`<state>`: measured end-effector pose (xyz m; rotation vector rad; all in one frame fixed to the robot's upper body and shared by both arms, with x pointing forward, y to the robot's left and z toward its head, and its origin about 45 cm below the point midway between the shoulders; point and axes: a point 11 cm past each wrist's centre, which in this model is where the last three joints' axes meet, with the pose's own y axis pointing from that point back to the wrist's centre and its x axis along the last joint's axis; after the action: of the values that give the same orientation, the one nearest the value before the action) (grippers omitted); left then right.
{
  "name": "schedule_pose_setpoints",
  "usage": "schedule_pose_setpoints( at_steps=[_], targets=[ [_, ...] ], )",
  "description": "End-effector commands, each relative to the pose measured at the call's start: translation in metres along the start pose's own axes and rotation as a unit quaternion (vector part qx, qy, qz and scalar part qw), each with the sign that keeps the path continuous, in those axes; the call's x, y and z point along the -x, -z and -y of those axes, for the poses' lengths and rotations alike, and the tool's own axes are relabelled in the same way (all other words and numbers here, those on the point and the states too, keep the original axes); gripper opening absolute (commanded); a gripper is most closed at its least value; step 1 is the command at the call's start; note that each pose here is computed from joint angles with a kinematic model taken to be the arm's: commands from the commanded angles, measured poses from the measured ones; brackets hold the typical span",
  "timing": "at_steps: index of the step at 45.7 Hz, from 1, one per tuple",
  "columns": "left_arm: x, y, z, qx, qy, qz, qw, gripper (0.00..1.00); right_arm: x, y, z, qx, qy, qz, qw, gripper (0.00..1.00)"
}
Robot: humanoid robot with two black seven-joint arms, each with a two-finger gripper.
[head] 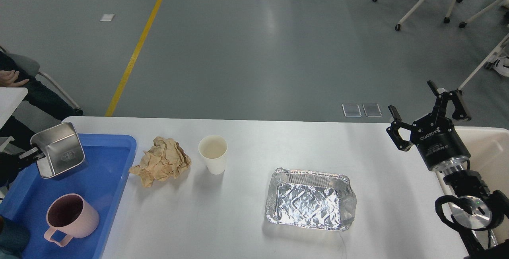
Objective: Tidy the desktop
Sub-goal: 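Grasp the steel box, lift it and place it in the blue tray, then move the right gripper down toward the foil tray edge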
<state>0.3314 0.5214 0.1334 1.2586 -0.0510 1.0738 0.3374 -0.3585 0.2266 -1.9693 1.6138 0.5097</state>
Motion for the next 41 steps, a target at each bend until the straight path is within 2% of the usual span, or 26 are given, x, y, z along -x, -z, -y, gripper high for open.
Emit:
schedule_pose_setpoints(
  at_steps=[1,5,11,16,22,28,37,41],
  targets=[
    [0.011,-0.002,0.013,-0.007,0.001,-0.01,1.0,0.28,-0.001,0.0,0.0,0.0,-0.001,0.0,1.0,1.0],
    [0.023,-0.005,0.025,-0.012,0.007,-0.016,1.0,0.44,-0.001,0.001,0.0,-0.001,-0.001,0.0,1.0,1.0],
    [0.024,-0.008,0.028,-0.008,0.005,-0.027,1.0,0.79,-0.001,0.001,0.0,-0.001,-0.001,0.0,1.0,1.0],
    [0.003,-0.032,0.026,0.028,-0.014,-0.077,0.997,0.96,-0.001,0.001,0.001,0.0,0.0,-0.001,1.0,1.0],
    [-0.034,-0.056,0.016,0.088,-0.052,-0.206,0.973,0.97,0.0,0.001,0.001,-0.001,0.0,0.0,1.0,1.0],
    [-0.071,-0.093,0.003,0.18,-0.069,-0.355,0.915,0.97,-0.001,0.001,0.001,0.001,0.0,-0.002,1.0,1.0],
    [-0.082,-0.16,-0.011,0.321,-0.038,-0.486,0.812,0.97,-0.001,0.001,0.0,0.011,0.002,-0.021,1.0,1.0],
    [-0.068,-0.179,-0.013,0.361,-0.015,-0.531,0.766,0.97,-0.002,0.003,0.0,0.018,0.006,-0.043,0.999,1.0]
  ],
)
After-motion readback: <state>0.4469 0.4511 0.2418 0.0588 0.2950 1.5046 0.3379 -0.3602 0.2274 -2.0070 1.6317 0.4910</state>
